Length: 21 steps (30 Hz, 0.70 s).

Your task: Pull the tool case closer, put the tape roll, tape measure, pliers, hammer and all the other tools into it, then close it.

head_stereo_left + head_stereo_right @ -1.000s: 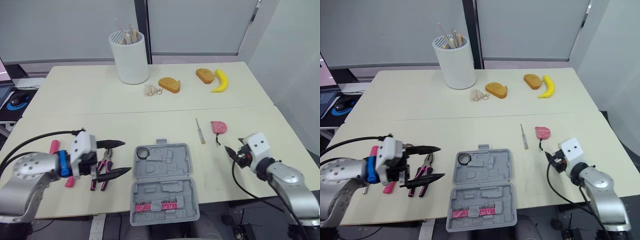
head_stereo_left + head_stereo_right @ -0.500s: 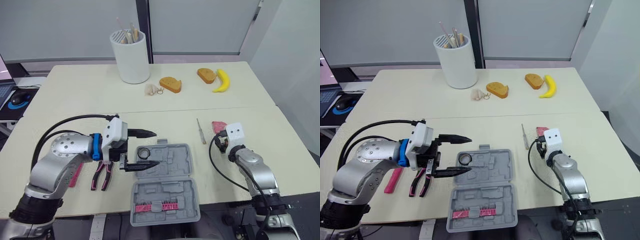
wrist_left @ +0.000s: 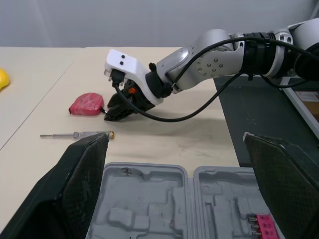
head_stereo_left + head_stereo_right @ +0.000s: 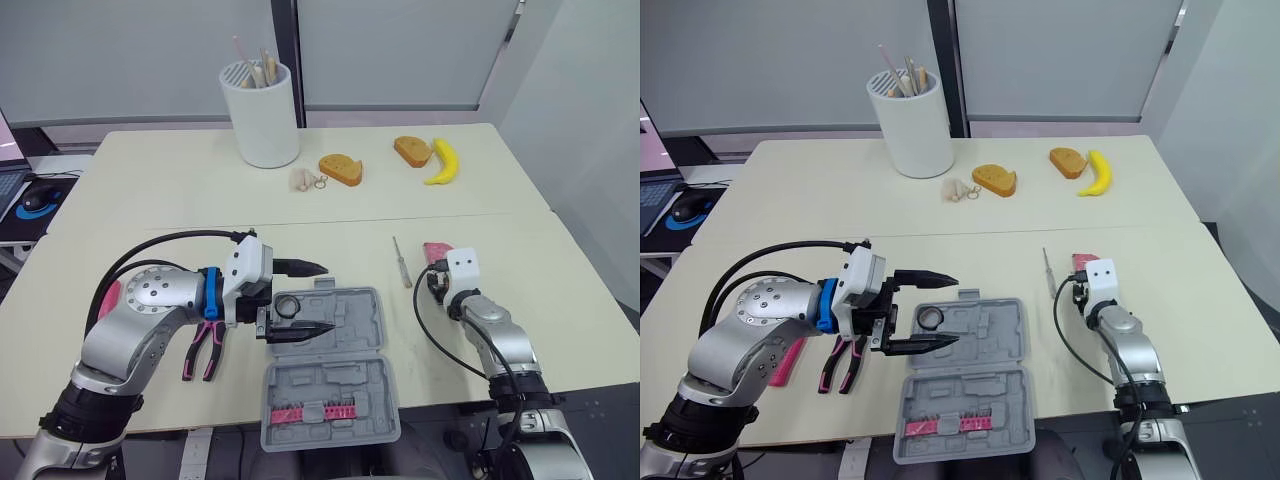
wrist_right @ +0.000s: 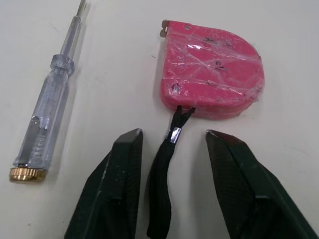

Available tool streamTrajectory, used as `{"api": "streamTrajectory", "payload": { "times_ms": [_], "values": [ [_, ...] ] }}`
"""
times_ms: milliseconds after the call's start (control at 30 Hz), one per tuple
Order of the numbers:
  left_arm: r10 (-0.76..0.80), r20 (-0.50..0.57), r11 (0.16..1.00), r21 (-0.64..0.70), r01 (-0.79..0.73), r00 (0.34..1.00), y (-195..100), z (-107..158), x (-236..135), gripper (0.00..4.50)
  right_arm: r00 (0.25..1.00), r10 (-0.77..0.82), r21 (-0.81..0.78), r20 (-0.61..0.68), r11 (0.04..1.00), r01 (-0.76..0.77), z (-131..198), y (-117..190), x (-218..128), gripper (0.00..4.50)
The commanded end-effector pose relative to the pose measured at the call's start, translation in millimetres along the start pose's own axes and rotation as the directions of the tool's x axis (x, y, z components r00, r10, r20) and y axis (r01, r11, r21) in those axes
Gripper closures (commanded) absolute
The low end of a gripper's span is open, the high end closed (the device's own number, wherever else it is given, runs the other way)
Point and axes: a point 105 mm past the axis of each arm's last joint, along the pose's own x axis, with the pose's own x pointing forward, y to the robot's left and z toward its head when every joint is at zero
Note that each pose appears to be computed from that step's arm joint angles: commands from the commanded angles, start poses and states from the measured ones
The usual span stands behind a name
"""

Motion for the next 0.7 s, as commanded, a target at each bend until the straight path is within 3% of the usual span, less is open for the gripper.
{"api": "streamTrajectory", "payload": {
  "times_ms": [33, 267, 467, 700],
  "values": [
    [-0.018, 0.017, 0.999, 0.045, 0.017, 1.0, -4.5, 10.2, 4.8, 0.0, 1.0, -0.005, 0.023, 0.015, 1.0, 0.004, 5.2, -1.3, 2.6, 3.2],
    [-0.021, 0.009, 0.999, 0.036, 0.021, 1.0, -8.0, 4.2, 4.4, 0.0, 1.0, -0.005, 0.039, 0.009, 0.999, 0.005, 3.5, -0.7, 1.8, 4.49],
    [-0.036, -0.032, 0.998, 0.041, 0.038, 0.999, -13.3, -6.4, 1.6, 0.0, 1.0, 0.007, 0.057, 0.015, 0.998, -0.007, 3.2, -6.2, -10.0, 4.49],
    [-0.068, -0.085, 0.997, 0.039, 0.072, 0.994, -26.0, -18.8, -6.5, 0.0, 0.995, 0.098, 0.002, 0.012, 0.995, -0.098, -7.4, 1.4, -51.6, 4.49]
  ]
}}
